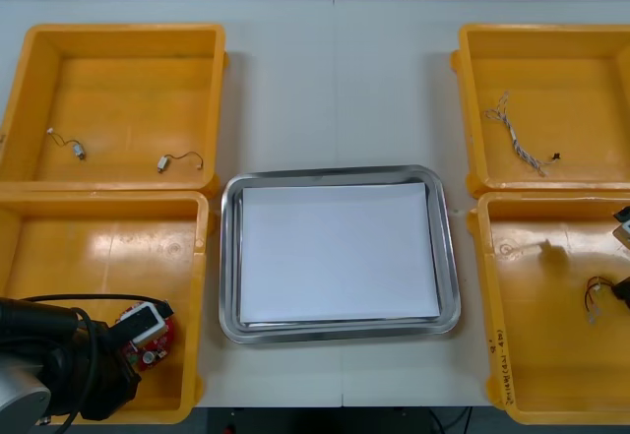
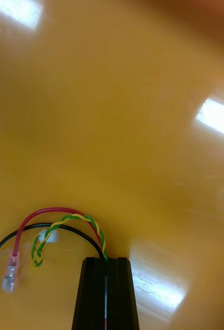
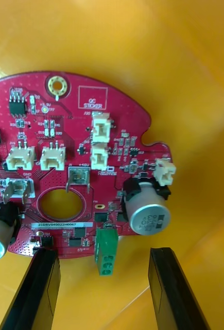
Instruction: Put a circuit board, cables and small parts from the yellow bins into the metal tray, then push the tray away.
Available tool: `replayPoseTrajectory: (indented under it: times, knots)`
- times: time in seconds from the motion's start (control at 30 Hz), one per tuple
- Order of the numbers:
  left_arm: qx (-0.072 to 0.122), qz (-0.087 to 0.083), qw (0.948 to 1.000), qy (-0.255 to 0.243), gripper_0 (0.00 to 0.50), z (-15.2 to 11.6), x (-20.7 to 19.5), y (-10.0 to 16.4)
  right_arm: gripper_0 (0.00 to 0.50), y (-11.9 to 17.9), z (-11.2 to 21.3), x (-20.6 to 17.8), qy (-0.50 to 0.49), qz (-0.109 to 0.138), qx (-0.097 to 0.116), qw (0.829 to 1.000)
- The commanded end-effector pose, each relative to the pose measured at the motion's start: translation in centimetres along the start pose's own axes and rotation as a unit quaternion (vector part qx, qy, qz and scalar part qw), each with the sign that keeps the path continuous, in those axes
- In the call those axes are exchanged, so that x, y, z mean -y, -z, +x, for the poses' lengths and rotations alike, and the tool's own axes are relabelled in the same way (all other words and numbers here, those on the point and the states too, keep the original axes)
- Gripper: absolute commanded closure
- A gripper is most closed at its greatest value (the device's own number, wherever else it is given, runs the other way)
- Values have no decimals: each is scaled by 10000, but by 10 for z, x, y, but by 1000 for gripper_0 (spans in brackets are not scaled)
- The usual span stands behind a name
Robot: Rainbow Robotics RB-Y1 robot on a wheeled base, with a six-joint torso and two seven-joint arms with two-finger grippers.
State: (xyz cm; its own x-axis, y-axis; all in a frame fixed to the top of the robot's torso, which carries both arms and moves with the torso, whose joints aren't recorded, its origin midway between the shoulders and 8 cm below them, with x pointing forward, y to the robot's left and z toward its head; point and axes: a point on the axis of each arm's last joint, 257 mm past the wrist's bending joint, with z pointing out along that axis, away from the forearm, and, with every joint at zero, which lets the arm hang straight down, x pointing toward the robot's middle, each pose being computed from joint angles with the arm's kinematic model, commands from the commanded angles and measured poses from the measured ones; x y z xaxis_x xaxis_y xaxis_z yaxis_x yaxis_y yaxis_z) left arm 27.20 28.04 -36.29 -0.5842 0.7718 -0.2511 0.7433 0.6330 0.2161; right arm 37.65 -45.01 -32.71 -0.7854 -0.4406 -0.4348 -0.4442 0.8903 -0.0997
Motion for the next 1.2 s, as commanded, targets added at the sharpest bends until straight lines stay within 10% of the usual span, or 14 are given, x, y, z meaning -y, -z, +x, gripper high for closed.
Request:
replayPoseTrajectory:
  times: [0.03,0.17,0.33,1.2]
  knots:
    - [47,-141,9998,-126,60,-5,-11,0,500,22,-23,17,348,82,34,9994]
    - [72,-144,9998,-134,336,-8,-13,0,500,38,-28,21,373,-6,-108,9992]
    - [131,-103,9998,-103,495,-13,-12,1,500,62,-31,25,323,-135,-337,9988]
    - [347,-285,9989,135,500,-34,-39,15,500,147,-63,10,-394,-178,-565,9975]
